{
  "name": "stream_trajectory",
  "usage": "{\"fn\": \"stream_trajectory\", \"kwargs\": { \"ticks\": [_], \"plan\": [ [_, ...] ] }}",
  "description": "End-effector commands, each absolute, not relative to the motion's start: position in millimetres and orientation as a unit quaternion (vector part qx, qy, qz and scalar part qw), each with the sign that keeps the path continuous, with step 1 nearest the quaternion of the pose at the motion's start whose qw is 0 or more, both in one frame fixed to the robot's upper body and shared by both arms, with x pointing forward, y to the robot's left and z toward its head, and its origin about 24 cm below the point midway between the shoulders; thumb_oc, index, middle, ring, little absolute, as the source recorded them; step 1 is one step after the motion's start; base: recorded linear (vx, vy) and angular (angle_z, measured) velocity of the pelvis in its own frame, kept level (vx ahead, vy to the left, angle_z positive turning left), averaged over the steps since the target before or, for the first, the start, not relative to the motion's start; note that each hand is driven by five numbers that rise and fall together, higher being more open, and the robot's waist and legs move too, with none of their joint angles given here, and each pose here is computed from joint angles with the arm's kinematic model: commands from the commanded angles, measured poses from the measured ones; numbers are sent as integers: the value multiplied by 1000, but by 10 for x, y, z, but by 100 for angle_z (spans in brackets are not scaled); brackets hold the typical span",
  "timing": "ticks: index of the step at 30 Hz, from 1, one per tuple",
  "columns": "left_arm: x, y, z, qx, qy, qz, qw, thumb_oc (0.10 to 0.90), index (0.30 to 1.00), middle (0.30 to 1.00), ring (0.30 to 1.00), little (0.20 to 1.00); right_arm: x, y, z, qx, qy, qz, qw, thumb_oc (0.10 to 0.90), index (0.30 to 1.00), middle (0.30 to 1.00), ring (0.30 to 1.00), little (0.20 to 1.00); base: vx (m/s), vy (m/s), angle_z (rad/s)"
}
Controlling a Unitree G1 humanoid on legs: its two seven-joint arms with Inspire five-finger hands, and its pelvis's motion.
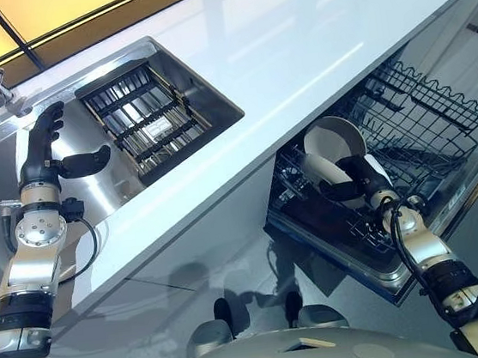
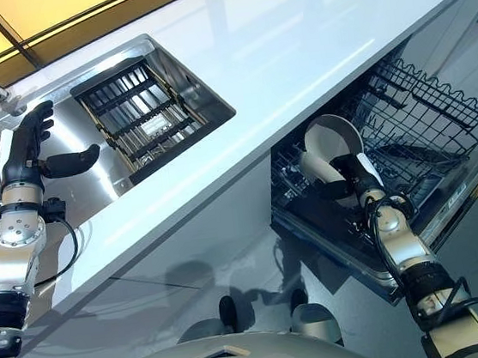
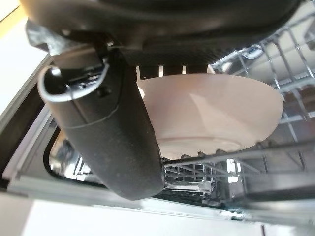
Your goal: Pick up plates and place into dishwasher.
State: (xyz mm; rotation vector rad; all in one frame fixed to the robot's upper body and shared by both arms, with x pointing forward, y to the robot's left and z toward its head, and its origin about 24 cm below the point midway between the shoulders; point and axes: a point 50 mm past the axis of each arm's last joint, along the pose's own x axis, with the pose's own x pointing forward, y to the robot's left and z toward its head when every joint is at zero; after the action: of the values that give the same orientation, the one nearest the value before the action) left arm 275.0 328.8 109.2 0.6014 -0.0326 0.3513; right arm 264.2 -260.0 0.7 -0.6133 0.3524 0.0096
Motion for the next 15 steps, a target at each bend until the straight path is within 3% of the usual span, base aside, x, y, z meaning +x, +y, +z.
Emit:
{"fn": "stream_trajectory", "kwargs": {
  "ticks": [1, 15],
  "plan": [
    [3001, 3173, 1677, 299, -133, 169, 930, 800, 900, 900, 900, 900, 2996, -2610, 539, -353, 70, 6, 933, 800, 900, 900, 900, 900, 0, 2, 11],
    [2995, 3097, 1611, 292, -129, 171, 932, 800, 900, 900, 900, 900, 3086, -2480, 1002, -305, -49, -62, 949, 800, 900, 900, 900, 900, 0, 4, 2]
  ]
}}
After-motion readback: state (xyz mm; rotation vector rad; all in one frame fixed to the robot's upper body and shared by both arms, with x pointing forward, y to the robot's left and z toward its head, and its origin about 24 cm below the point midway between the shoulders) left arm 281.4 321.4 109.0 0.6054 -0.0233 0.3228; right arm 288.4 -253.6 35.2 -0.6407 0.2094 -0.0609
